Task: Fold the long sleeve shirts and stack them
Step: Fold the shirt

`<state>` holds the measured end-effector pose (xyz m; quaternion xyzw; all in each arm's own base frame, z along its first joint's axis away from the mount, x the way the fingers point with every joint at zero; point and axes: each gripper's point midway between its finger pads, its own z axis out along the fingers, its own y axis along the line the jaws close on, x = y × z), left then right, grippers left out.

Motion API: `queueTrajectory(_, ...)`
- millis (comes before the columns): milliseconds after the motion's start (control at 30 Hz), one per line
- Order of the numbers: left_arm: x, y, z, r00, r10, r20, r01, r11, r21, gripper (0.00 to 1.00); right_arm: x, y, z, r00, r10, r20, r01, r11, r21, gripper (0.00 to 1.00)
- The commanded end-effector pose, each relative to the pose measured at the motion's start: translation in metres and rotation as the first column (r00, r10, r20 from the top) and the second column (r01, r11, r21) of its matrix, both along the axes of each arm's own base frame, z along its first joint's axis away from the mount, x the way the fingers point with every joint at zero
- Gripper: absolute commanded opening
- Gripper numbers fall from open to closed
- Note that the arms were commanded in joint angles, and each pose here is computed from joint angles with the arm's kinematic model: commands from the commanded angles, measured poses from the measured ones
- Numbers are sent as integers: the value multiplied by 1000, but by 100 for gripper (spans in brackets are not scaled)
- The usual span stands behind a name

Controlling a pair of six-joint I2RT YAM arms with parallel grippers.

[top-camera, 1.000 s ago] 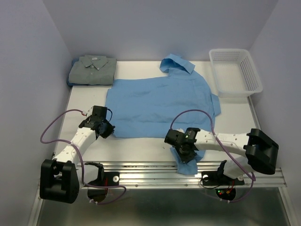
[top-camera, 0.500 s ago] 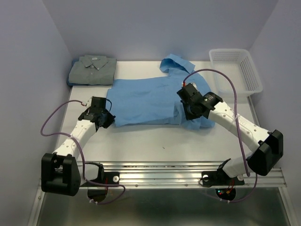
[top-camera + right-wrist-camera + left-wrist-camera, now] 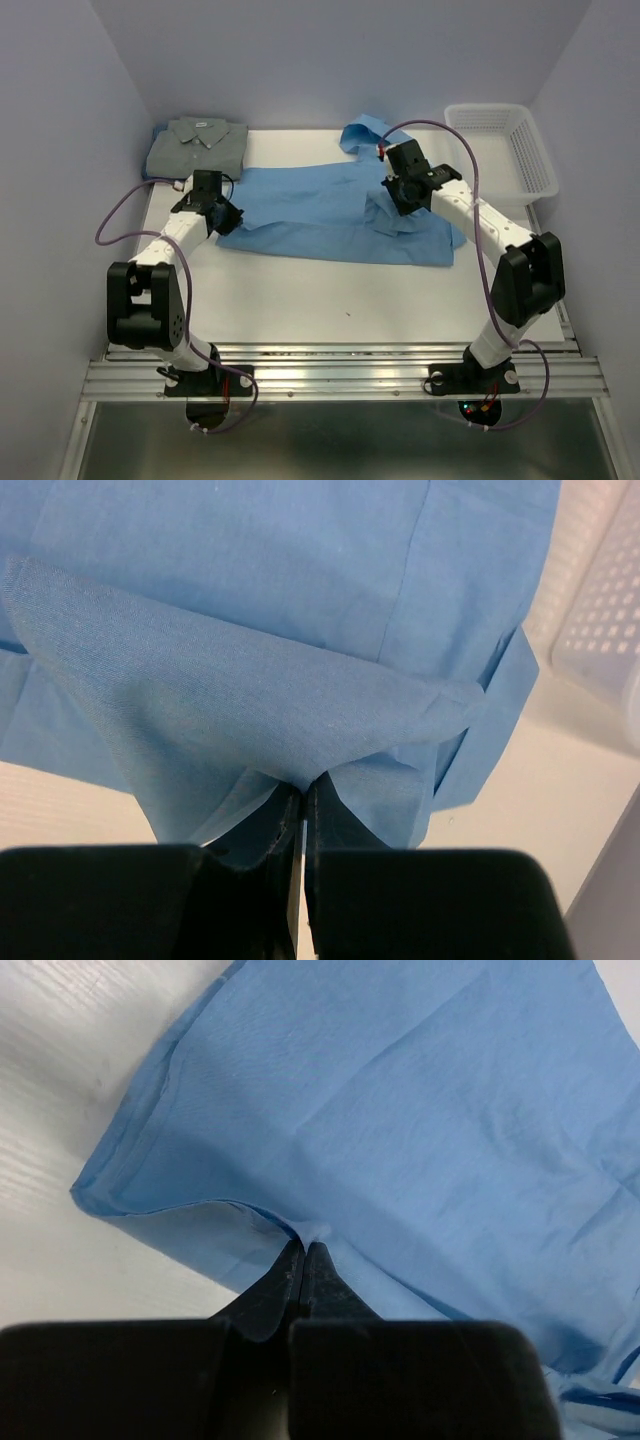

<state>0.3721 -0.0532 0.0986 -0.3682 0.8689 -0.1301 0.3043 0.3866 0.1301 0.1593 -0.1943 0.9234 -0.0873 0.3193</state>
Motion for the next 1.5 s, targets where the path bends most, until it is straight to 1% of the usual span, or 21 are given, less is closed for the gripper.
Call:
queueTrajectory(0, 34, 0, 18, 998, -15, 67, 14, 1000, 11, 0, 42, 14, 22, 984, 147, 102, -150, 988, 19, 1)
queueTrajectory(133, 45, 3, 3, 1000, 2, 23, -2, 1000, 22, 0, 63, 25, 1, 976, 204, 77, -206, 978, 17, 1)
queueTrajectory(333, 66, 15, -2, 999, 50, 19, -50, 998, 47, 0, 94, 30, -7, 975, 203, 94, -204, 979, 1, 1)
queueTrajectory(367, 68, 16, -9, 999, 52, 5, -52, 997, 52, 8, 99, 31, -15, 976, 199, 88, -200, 980, -5, 1)
queueTrajectory(400, 71, 18, -10, 998, 57, 1, -57, 997, 60, 40, 106, 28, -15, 980, 174, 96, -175, 985, -3, 10)
queueTrajectory(433, 74, 18, -8, 998, 59, -2, -59, 996, 63, 59, 113, 22, -13, 984, 133, 117, -131, 991, -26, 17)
queueTrajectory(467, 75, 19, -9, 998, 60, -8, -59, 996, 67, 95, 122, 21, -9, 983, 98, 156, -96, 995, -24, 28)
queueTrajectory(500, 77, 20, -11, 998, 64, -15, -62, 996, 70, 99, 132, 21, -6, 981, 54, 185, -53, 999, -10, 72)
queueTrajectory(567, 77, 19, -9, 998, 59, -11, -58, 996, 68, 99, 143, 13, 6, 970, -28, 240, 34, 999, -20, 79)
queueTrajectory(633, 75, 19, -2, 998, 58, 2, -58, 996, 69, 99, 145, 9, 34, 951, -100, 293, 98, 995, 19, 100)
queueTrajectory(733, 70, 21, 14, 997, 63, 37, -66, 995, 78, 99, 123, 12, 77, 930, -144, 339, 95, 983, 156, 100)
queueTrajectory(800, 67, 17, 26, 996, 54, 68, -59, 995, 77, 99, 105, 17, 87, 931, -148, 335, 72, 971, 230, 100)
queueTrajectory(833, 64, 15, 25, 997, 48, 66, -53, 995, 80, 99, 89, 19, 66, 945, -172, 277, 91, 955, 281, 100)
queueTrajectory(867, 62, 9, 24, 997, 30, 68, -35, 996, 81, 99, 76, 17, 82, 933, -198, 299, 94, 940, 328, 100)
queueTrajectory(900, 61, 4, 24, 997, 13, 71, -19, 997, 79, 99, 67, 14, 75, 935, -221, 279, 116, 930, 348, 100)
queueTrajectory(933, 61, 0, 21, 997, 1, 71, -7, 997, 79, 99, 52, 4, 46, 936, -283, 210, 194, 912, 362, 100)
queueTrajectory(1000, 59, -13, 11, 997, -49, 54, 46, 997, 69, 99, 31, -1, 35, 932, -317, 174, 230, 891, 392, 100)
queueTrajectory(1067, 62, -21, 4, 996, -75, 53, 72, 996, 55, 99, 11, -13, 2, 922, -380, 75, 317, 851, 418, 100)
queueTrajectory(1133, 64, -27, -6, 994, -99, 37, 97, 994, 42, 99, 6, -18, -9, 921, -390, 20, 333, 811, 482, 100)
queueTrajectory(1233, 64, -31, -16, 994, -109, 23, 108, 993, 48, 99, 20, -17, -18, 926, -377, 21, 300, 769, 564, 100)
queueTrajectory(1467, 46, -33, -54, 991, -121, -55, 123, 991, 48, 99, 28, -27, -63, 910, -411, -57, 367, 734, 571, 100)
